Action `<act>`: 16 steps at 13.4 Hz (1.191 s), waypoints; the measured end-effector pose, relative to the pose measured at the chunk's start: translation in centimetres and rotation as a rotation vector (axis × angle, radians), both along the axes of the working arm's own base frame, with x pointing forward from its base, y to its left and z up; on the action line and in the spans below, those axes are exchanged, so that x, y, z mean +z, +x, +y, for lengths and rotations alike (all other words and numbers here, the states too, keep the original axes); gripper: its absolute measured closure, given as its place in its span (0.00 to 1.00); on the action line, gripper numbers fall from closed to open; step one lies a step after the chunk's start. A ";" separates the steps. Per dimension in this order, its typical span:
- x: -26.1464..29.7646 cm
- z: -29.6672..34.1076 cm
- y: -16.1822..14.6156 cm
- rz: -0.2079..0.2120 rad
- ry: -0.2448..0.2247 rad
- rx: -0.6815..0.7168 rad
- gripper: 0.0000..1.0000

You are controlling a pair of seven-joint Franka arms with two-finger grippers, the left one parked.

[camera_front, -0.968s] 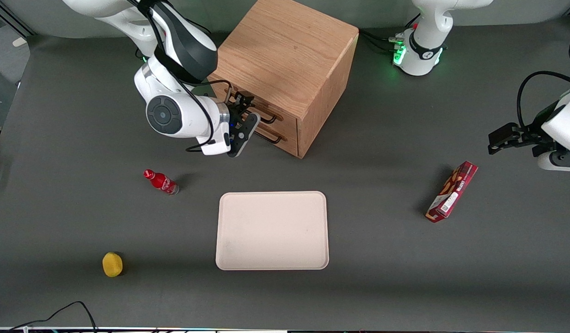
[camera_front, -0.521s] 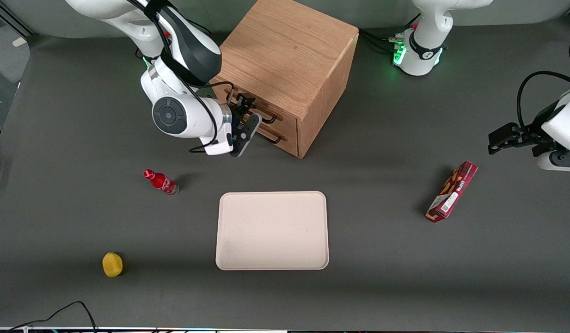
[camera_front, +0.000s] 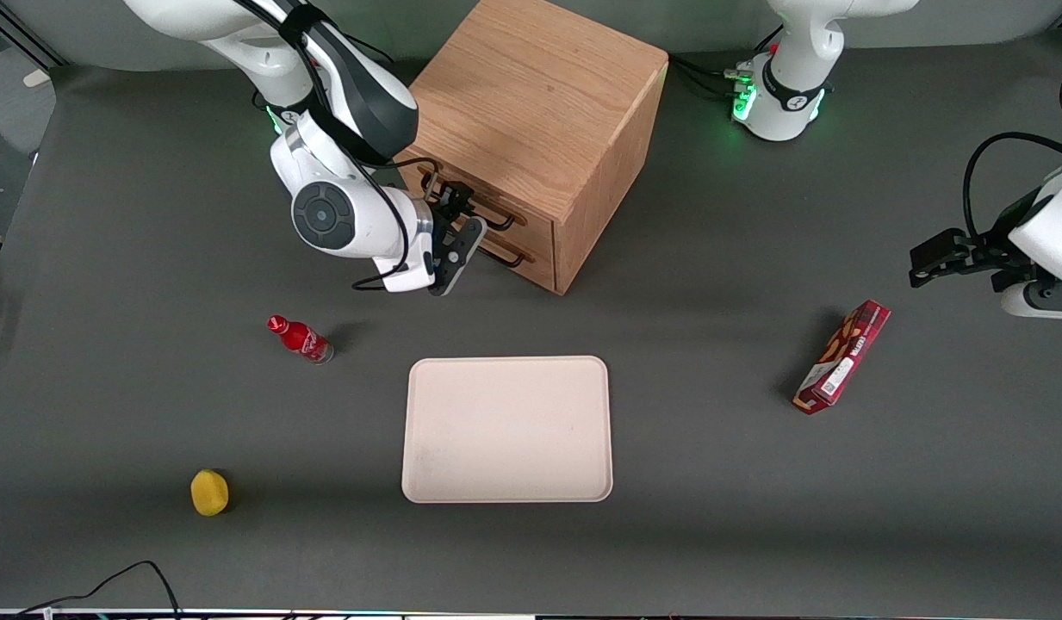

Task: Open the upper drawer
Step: 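Pull the handle outward with the right gripper, sliding the drawer open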

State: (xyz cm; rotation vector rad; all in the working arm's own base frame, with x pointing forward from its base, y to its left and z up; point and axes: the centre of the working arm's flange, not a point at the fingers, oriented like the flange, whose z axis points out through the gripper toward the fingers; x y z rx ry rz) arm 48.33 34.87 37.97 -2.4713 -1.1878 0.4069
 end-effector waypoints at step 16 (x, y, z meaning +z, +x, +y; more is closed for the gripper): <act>0.1 -7.3 9.5 -0.138 0.000 0.021 0.00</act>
